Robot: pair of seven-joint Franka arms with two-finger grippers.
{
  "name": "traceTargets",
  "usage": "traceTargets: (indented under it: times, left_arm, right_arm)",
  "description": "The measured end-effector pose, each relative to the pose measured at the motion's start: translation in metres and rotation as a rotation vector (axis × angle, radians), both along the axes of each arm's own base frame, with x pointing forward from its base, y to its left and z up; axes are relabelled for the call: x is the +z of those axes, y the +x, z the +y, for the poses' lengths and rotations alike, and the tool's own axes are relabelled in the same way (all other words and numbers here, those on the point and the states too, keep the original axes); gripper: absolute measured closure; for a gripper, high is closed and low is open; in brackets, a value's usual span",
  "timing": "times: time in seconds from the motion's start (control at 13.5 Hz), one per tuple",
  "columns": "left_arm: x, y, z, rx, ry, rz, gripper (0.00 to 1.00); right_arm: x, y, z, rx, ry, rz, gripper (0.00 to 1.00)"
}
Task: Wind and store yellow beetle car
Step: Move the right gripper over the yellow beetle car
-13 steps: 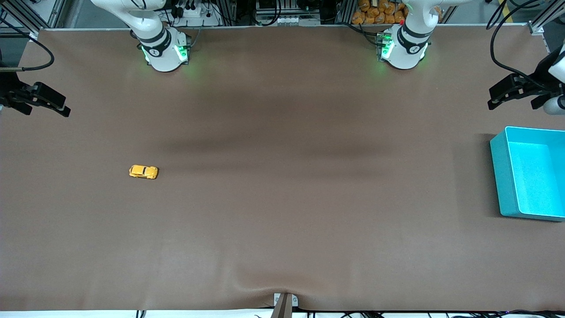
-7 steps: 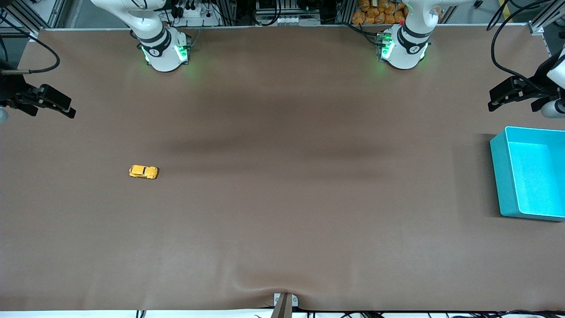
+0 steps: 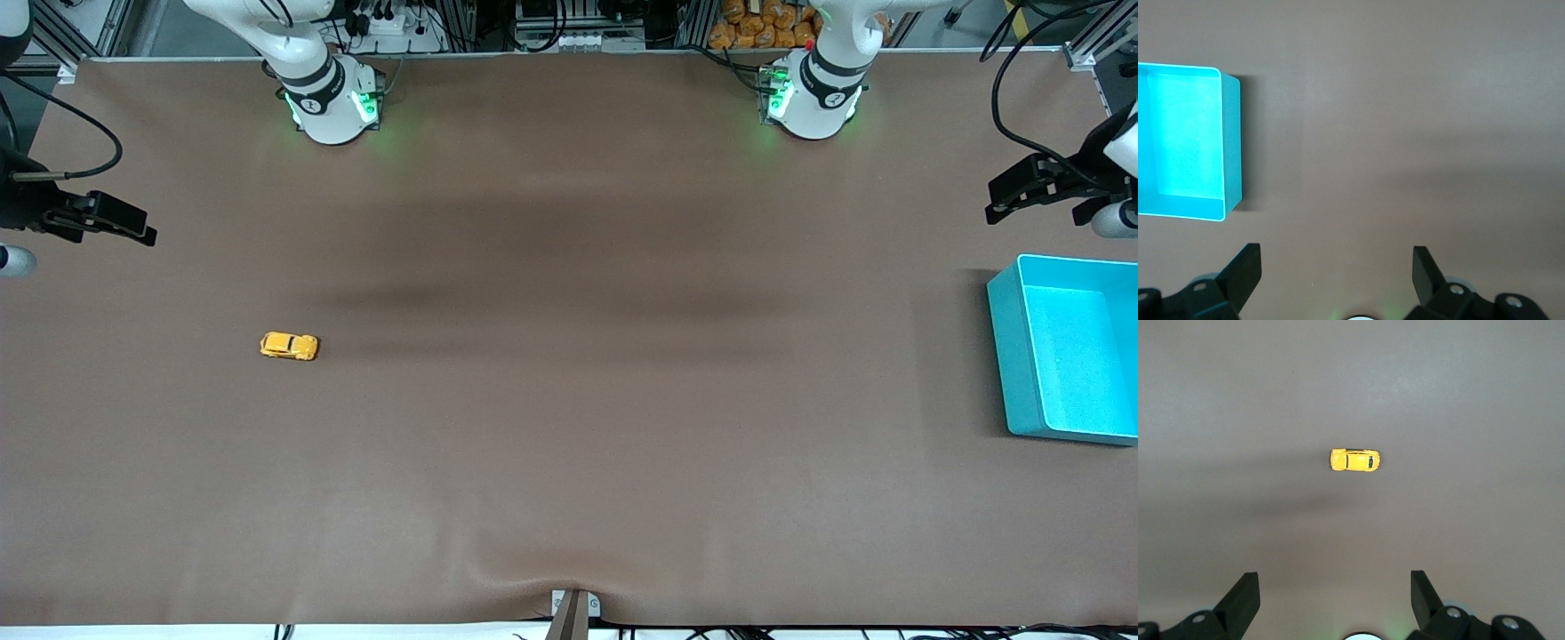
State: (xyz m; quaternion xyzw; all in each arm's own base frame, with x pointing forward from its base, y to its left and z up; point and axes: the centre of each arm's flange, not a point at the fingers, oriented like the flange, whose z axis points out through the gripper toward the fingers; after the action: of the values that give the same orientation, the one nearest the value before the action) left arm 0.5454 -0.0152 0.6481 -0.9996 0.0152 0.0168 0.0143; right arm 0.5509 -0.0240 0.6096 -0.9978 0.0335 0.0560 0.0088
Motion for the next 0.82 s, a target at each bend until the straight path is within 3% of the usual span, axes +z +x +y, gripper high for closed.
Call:
traceTargets:
  times: [0.59, 0.82]
  left_arm:
    - [-0.003, 0.002, -0.002, -0.010, -0.001, 0.005, 0.00]
    - [-0.003, 0.002, 0.000, -0.007, -0.001, 0.006, 0.00]
  right_arm:
    - [0.018, -0.001, -0.008, 0.009, -0.049, -0.027, 0.00]
    - [0.016, 0.001, -0.002, 0.097, -0.045, -0.021, 0.00]
